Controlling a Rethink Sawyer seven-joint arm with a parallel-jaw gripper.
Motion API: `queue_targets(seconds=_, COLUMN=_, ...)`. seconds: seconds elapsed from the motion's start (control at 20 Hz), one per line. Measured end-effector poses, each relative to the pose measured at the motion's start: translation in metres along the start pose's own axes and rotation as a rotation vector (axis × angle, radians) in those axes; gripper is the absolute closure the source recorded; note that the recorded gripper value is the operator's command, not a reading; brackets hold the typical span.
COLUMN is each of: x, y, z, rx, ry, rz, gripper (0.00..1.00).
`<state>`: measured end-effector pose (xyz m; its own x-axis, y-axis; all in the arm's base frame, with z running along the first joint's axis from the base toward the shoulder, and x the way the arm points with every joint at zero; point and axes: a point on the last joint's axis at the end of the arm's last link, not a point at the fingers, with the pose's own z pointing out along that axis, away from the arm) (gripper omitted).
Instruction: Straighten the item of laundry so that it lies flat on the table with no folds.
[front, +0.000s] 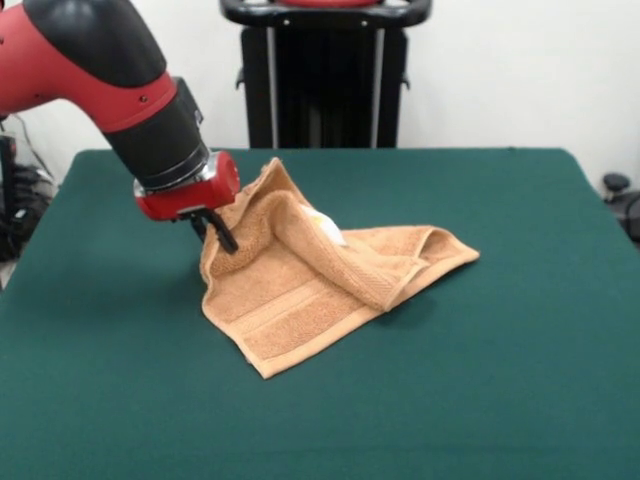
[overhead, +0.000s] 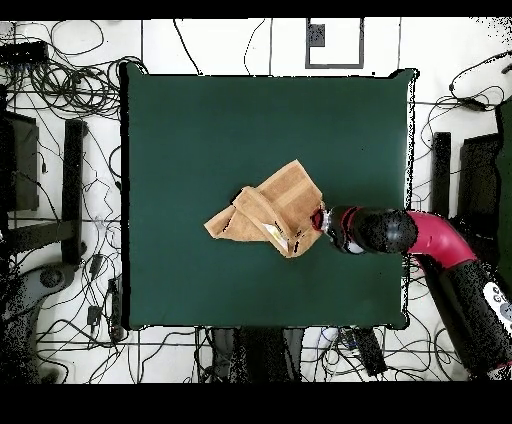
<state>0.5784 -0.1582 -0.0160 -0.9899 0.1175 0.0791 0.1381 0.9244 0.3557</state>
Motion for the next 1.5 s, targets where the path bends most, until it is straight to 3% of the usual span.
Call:
queue_targets(seconds=0.75, x=0.001, y=-0.034, z=-0.025, rx=0.031, ry=-0.037, rz=0.039, gripper=1.00)
queue_targets(seconds=1.2, x=-0.001, y=-0.039, z=-0.033, rx=0.048, ry=-0.048, rz=0.038, gripper=1.00)
queue_targets(seconds=1.25, x=-0.001, y=-0.039, z=-0.033, rx=0.049, ry=-0.048, rz=0.037, gripper=0.00)
queue_targets(seconds=1.5, x=-0.001, y=-0.039, z=-0.033, rx=0.051, ry=-0.048, rz=0.035, gripper=0.00)
